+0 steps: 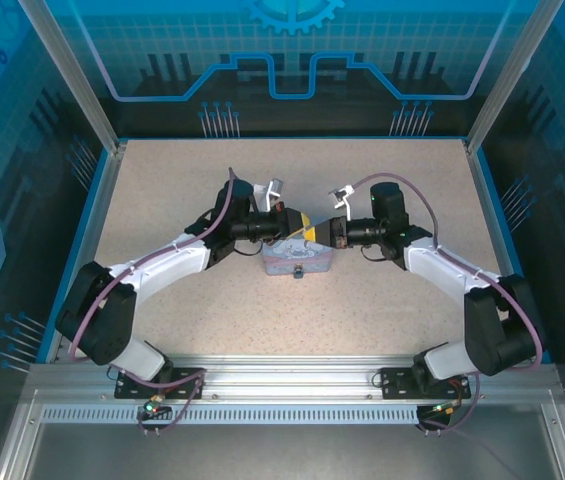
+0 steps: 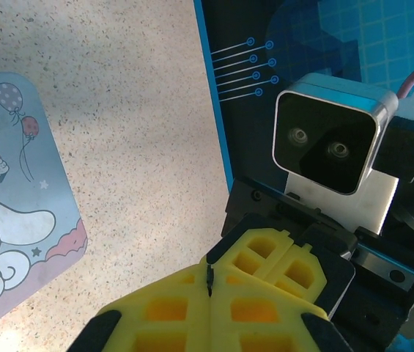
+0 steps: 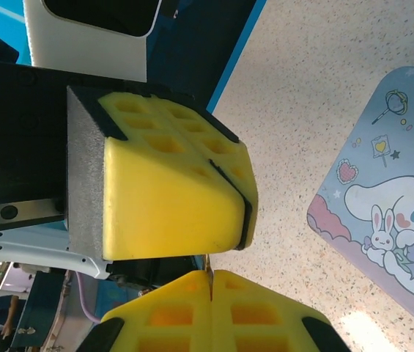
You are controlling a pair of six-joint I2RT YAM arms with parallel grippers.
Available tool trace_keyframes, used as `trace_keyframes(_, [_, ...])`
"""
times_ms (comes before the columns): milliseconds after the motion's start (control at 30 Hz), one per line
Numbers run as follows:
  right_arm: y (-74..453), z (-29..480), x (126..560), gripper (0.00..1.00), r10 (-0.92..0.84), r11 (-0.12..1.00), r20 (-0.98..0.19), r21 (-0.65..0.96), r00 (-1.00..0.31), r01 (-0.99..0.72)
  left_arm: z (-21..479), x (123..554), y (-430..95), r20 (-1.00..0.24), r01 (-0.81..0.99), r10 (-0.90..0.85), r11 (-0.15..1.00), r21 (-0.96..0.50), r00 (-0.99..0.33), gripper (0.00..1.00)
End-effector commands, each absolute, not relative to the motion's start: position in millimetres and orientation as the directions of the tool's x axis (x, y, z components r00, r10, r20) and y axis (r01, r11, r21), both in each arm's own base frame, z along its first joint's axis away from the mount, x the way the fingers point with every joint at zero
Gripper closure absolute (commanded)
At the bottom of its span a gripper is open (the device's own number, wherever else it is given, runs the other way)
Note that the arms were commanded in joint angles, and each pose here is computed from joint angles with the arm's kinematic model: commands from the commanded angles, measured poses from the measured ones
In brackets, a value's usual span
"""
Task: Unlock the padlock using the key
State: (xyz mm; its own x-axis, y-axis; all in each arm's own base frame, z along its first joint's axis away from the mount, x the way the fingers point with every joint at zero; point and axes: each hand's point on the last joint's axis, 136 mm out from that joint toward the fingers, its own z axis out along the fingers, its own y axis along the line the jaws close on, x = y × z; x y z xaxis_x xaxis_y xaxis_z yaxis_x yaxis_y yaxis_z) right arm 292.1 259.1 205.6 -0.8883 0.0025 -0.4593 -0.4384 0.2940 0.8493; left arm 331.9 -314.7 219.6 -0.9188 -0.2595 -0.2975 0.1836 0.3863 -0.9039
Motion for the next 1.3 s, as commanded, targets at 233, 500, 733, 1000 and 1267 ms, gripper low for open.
trace_keyframes(233, [231.4, 215.1, 306.5, 0.56, 0.106, 0.339, -0.479, 0.841, -0.871, -0.421, 234.0, 335.8, -314.3, -0.321, 0.192, -0.316, 0.378, -0.906, -0.893, 1.00])
trace_keyframes(500, [222.3, 217.8, 305.9, 0.34, 0.204, 0.372, -0.487, 0.841, -0.849, -0.393, 240.3, 345.1, -300.0, -0.295, 0.125, -0.440, 0.375, -0.919, -0.848, 1.00])
trace_keyframes(733, [240.1, 232.3, 316.6, 0.33, 0.298, 0.369, -0.505, 0.844, -0.810, -0.391, 243.6, 347.6, -286.6, -0.279, 0.078, -0.548, 0.360, -0.930, -0.789, 1.00])
trace_keyframes(1000, [267.2, 237.6, 322.2, 0.42, 0.310, 0.323, -0.487, 0.862, -0.816, -0.391, 247.7, 344.9, -272.9, -0.308, 0.078, -0.617, 0.371, -0.925, -0.724, 1.00])
trace_keyframes(1267, [285.8, 232.7, 318.8, 0.50, 0.283, 0.299, -0.479, 0.867, -0.831, -0.398, 252.2, 345.1, -266.6, -0.325, 0.082, -0.640, 0.379, -0.922, -0.696, 1.00])
